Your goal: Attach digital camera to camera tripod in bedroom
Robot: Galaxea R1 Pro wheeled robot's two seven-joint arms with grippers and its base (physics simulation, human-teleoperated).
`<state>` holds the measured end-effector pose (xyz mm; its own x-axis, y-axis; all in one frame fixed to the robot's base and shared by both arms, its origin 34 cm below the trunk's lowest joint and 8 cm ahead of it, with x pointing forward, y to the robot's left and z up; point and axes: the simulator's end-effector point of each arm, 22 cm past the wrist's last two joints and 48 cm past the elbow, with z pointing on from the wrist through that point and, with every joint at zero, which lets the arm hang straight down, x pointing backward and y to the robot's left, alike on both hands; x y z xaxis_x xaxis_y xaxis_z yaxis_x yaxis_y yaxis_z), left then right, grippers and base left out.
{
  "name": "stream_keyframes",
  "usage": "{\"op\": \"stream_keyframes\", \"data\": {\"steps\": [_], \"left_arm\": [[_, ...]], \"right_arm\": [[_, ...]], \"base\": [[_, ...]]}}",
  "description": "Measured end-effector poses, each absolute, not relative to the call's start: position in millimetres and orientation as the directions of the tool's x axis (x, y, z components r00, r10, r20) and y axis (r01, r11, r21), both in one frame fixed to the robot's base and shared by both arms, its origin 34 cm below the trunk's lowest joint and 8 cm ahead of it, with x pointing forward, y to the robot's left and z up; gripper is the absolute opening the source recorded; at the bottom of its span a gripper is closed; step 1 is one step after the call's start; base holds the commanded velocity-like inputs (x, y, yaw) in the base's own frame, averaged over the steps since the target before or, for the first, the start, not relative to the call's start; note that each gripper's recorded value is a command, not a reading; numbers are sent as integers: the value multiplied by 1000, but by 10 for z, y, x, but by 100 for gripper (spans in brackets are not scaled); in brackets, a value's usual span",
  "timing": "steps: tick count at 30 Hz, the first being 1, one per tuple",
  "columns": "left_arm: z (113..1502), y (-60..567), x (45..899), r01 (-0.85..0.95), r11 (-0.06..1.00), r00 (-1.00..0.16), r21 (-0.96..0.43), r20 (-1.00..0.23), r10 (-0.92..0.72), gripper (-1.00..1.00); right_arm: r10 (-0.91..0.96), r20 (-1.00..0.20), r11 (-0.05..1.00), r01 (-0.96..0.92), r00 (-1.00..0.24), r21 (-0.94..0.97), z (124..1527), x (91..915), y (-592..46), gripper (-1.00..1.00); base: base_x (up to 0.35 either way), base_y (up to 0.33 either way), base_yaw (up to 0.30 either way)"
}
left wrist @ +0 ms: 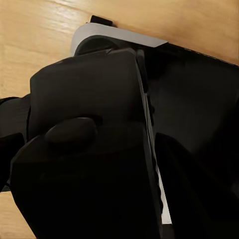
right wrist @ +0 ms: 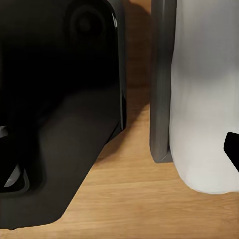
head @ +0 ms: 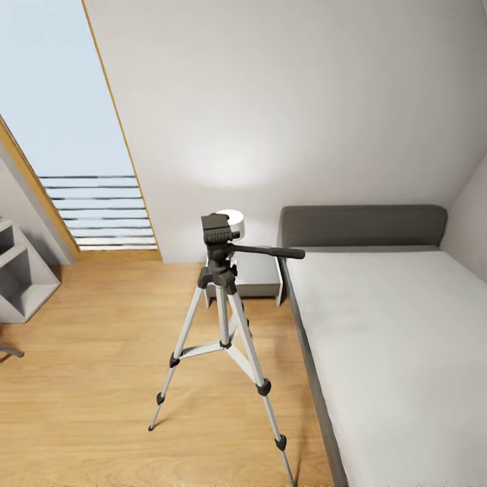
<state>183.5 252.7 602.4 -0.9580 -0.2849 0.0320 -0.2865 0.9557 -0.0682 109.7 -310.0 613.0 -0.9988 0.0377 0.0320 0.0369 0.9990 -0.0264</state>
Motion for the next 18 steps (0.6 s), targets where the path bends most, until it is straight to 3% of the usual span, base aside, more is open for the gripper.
{"op": "stream_keyframes", "data": {"steps": [18], "left_arm": [[6005,2538,1717,-289,956,-956,-58,60,-286,-100]], "right_arm": [[38,59,999,37,-998,-28,6132,989,-3109,100]], "base": [[0,0,0]]}}
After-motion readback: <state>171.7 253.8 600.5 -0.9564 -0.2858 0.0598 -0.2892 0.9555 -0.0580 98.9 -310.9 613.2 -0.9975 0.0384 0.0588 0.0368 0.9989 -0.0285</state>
